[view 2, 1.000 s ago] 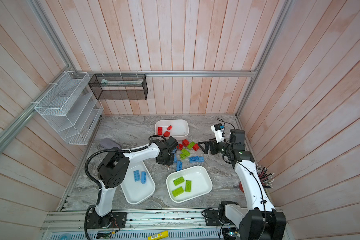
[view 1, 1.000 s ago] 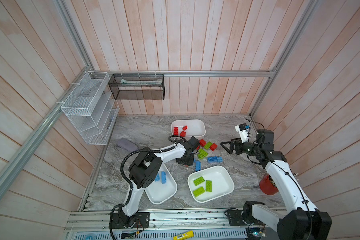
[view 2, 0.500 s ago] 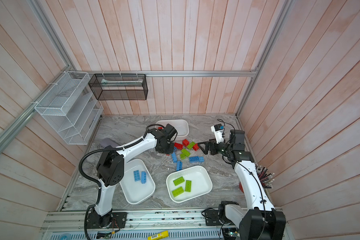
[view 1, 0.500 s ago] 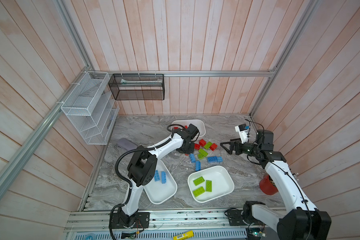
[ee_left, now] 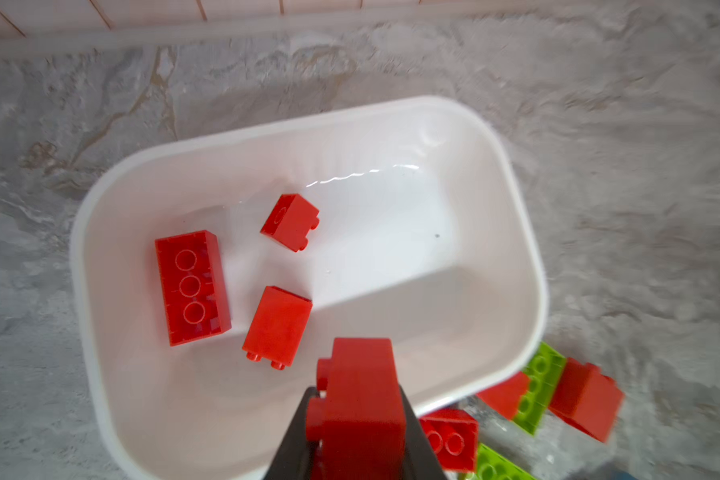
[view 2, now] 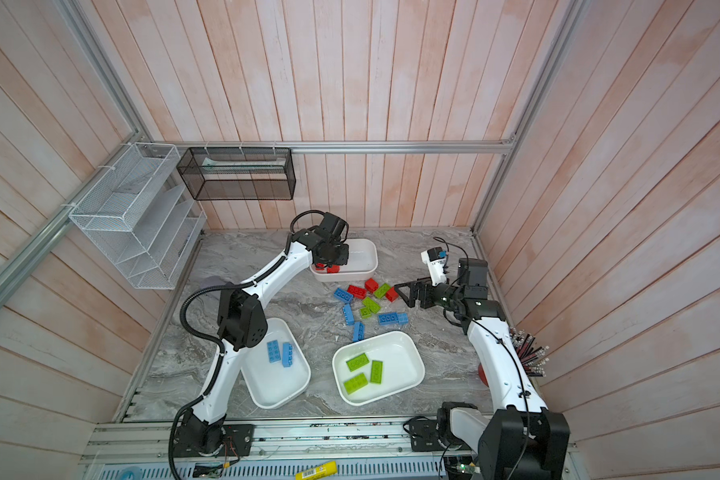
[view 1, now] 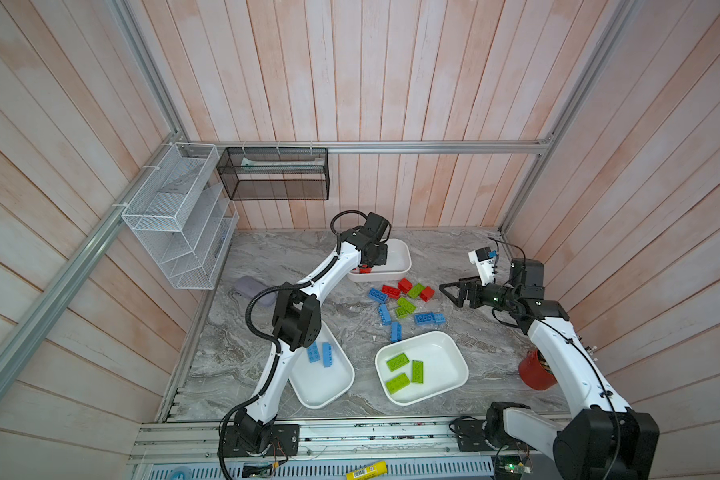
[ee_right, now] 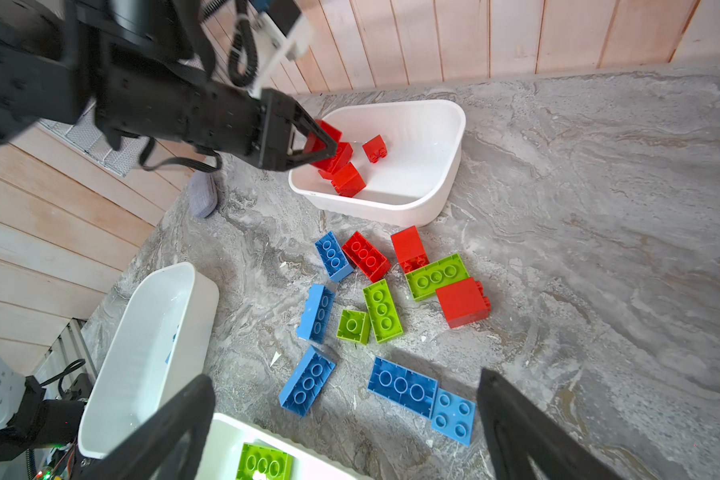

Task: Sort the legos into containers by color
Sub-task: 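Carry the red brick with the left gripper into the far tub, release, then move the left gripper back to the pile and grasp a blue brick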

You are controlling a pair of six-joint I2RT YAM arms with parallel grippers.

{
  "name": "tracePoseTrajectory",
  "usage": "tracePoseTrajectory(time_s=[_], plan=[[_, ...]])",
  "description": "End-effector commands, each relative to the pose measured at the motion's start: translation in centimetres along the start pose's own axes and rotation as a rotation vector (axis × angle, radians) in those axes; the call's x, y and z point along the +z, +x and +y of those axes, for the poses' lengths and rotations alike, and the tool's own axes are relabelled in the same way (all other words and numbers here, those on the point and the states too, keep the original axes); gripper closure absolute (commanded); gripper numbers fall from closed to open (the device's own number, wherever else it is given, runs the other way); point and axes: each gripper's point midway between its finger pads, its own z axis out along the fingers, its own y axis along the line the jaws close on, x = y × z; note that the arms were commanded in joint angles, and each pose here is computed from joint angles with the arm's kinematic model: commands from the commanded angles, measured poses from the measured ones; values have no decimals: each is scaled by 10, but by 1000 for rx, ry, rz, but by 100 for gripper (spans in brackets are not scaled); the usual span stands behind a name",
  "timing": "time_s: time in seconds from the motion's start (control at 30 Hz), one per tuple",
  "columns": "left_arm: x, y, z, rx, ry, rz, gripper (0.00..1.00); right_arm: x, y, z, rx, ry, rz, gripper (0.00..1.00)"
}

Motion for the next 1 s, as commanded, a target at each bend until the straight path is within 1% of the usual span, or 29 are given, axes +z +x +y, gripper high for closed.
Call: tracePoseTrajectory(time_s=[0.0, 0.1, 0.2, 0.27, 0.33, 0.4, 0.47, 0.5, 0.53, 0.6, 0.67, 0.73, 0.8, 0.9, 0.97], plan=[[7, -15, 1, 34, 18, -64, 81, -2, -10, -1, -11, 7, -9, 2], [14, -18, -6, 36, 74, -84, 79, 0, -10, -2, -6, 2, -6, 2], [25, -11, -9, 46, 90, -62, 75, 1, -11, -3, -2, -1, -4, 2], [32, -4, -12, 54, 112, -40, 69, 1, -12, -3, -4, 0, -4, 2], [29, -4, -16, 67, 137, -39, 62, 1, -12, -4, -4, 3, -2, 2], [16, -14, -20, 73, 155, -57, 54, 1, -12, -4, -3, 2, -1, 2], [-3, -24, -24, 80, 167, -81, 42, 1, -13, -3, -1, -2, -6, 2], [-13, -27, -26, 83, 173, -87, 39, 1, -13, -3, 0, -4, -7, 2], [-23, -30, -27, 88, 176, -97, 36, 2, -12, -3, 1, -6, -7, 2], [-44, -30, -31, 99, 192, -96, 35, 2, -11, -3, 1, -6, -6, 2], [-62, -20, -36, 97, 206, -77, 34, 2, -11, -3, 0, -11, -8, 2], [-77, -5, -35, 30, 189, -35, 34, 3, -11, -3, 2, -12, -10, 2], [-87, 12, -25, -52, 126, 8, 34, 3, -11, -3, 2, -14, -10, 2], [-101, 39, -14, -224, 60, 78, 34, 3, -10, -3, 0, -16, -10, 2], [-106, 59, -14, -325, 8, 115, 34, 4, -10, -3, -1, -16, -11, 2]])
